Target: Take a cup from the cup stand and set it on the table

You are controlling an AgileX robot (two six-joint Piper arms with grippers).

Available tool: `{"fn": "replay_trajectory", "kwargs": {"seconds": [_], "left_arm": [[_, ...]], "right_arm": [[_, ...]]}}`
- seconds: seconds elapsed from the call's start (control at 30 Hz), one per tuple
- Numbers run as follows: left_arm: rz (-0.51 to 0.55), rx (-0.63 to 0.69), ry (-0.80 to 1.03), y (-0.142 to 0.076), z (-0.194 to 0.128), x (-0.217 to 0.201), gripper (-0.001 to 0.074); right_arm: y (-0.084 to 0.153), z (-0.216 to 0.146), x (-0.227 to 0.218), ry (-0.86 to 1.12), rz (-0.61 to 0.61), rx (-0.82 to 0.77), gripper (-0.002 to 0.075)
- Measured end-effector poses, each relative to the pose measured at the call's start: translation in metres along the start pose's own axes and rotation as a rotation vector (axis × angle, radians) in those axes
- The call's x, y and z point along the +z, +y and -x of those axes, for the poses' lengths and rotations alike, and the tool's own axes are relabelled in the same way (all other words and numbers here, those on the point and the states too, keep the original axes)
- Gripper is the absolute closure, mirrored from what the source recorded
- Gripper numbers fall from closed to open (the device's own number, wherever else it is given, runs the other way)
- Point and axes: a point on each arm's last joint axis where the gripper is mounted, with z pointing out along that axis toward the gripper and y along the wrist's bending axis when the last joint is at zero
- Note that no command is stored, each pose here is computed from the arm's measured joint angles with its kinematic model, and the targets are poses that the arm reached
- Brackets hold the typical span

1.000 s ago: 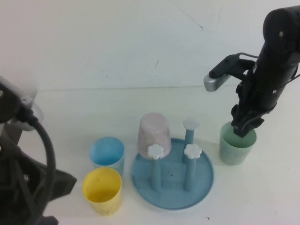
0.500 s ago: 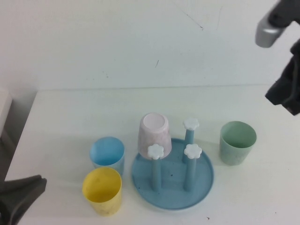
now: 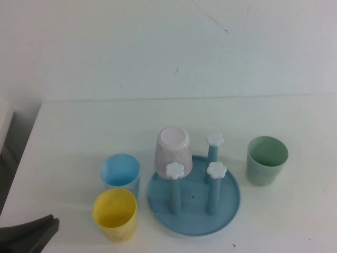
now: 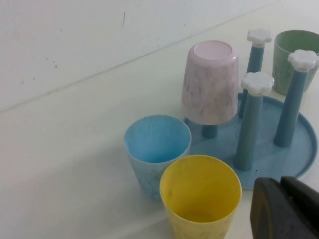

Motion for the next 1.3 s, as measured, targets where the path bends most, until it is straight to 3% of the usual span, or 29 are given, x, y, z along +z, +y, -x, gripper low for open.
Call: {"fn": "replay_trajectory", "kwargs": {"seconds": [0.37, 1.3], "left_arm": [[-0.002, -0.018, 0.070, 0.000, -0.006, 0.000, 0.0736], [0.023, -0.053, 0.114, 0.002, -0.020, -0.007, 0.0736]], "right_arm": [[0.034, -0.076, -0.002, -0.150, -0.080, 0.011, 0.0727], [0.037, -0.077, -0.011, -0.243, -0.105, 0.022, 0.0727]]}}
